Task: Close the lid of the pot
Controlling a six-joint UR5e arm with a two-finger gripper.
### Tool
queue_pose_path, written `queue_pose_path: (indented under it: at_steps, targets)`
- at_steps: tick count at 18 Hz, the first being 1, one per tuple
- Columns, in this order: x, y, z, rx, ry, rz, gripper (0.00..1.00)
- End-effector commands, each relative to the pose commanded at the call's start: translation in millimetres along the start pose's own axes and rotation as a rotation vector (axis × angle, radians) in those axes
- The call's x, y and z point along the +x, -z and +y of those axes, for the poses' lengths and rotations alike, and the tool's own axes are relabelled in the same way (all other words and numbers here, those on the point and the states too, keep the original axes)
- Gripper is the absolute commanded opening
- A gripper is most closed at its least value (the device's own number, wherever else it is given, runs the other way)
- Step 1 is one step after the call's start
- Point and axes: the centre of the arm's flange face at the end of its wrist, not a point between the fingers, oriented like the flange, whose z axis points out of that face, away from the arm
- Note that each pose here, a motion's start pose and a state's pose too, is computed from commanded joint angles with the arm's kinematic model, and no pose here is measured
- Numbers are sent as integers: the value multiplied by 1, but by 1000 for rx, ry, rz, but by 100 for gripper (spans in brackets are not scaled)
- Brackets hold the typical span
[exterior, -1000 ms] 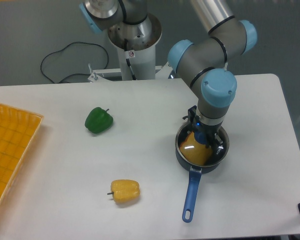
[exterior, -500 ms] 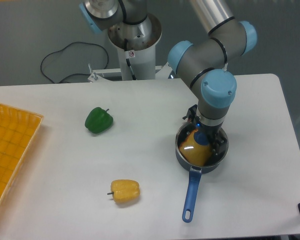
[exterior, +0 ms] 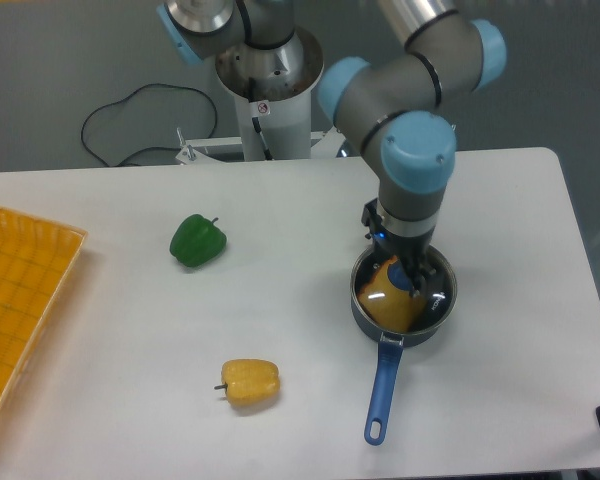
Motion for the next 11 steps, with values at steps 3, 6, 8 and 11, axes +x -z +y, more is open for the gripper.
queue_pose_path:
  at_steps: [3,6,8,11]
  targets:
    - [26,34,8,-6,1,23,100]
    - [46,53,16,-20,-109,56,100]
    - [58,65,23,-18,-135,61,100]
    - [62,65,31,-16,-122,79,100]
